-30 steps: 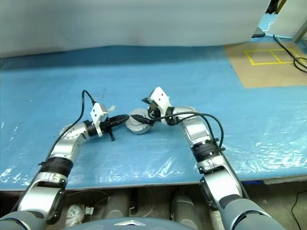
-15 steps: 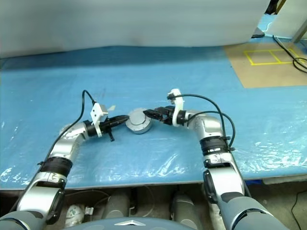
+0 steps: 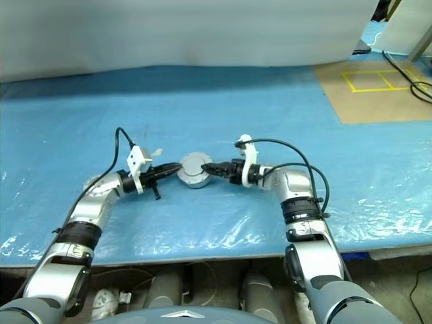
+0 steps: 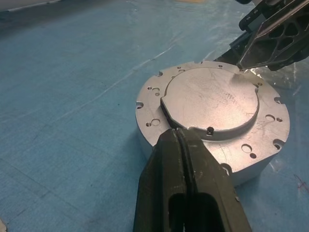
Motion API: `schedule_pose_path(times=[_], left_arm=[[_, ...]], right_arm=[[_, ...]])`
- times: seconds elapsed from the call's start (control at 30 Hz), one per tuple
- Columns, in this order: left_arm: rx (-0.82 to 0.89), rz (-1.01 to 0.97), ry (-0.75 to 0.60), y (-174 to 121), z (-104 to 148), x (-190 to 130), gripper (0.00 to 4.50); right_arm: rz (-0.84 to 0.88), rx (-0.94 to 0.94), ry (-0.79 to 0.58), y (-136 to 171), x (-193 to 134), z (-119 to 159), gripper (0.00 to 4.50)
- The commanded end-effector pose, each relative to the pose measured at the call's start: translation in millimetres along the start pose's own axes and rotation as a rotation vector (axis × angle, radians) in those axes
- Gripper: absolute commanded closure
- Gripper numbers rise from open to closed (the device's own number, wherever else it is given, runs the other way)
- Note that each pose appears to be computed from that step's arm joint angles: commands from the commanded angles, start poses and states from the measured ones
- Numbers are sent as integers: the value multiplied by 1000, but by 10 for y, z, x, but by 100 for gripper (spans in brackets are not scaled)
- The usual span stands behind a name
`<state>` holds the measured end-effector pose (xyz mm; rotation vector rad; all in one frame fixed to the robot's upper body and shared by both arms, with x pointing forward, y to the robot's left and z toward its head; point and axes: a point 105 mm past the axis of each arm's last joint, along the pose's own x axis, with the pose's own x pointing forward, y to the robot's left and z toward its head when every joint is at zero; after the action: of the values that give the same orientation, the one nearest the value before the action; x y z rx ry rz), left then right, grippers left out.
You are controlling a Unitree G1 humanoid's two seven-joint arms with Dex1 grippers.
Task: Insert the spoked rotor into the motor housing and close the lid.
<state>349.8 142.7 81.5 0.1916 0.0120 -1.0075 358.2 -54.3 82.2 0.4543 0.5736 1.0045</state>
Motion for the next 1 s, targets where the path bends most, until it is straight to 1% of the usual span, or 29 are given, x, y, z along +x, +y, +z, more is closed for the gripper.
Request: schedule_pose_path(times=[0.03,0.07,0.2,0.33,0.37,0.6,0.73,0.8,1.0], left_arm=[[0,-13,23,-23,-40,0,448],[0,-13,23,-23,-41,-1,448],[0,-13,24,-27,-46,-7,448],[1,-13,26,-25,-50,-9,448],[1,-13,26,-24,-49,-8,448],[1,-13,23,-20,-44,-2,448],[-5,-13,16,-24,-36,-4,448],[-12,-7,-8,-16,-4,-7,448],[-75,-8,-159,-15,237,-69,448]], right_arm=[[52,16,9,101,42,-53,44],[63,18,13,127,51,-72,65],[80,27,2,169,55,-72,201],[89,33,-19,183,42,-18,315],[91,31,-20,188,40,-12,323],[93,25,-17,211,66,-23,323],[74,66,-32,173,83,-33,323],[61,85,-40,136,77,-29,323],[11,188,-75,16,68,4,323]])
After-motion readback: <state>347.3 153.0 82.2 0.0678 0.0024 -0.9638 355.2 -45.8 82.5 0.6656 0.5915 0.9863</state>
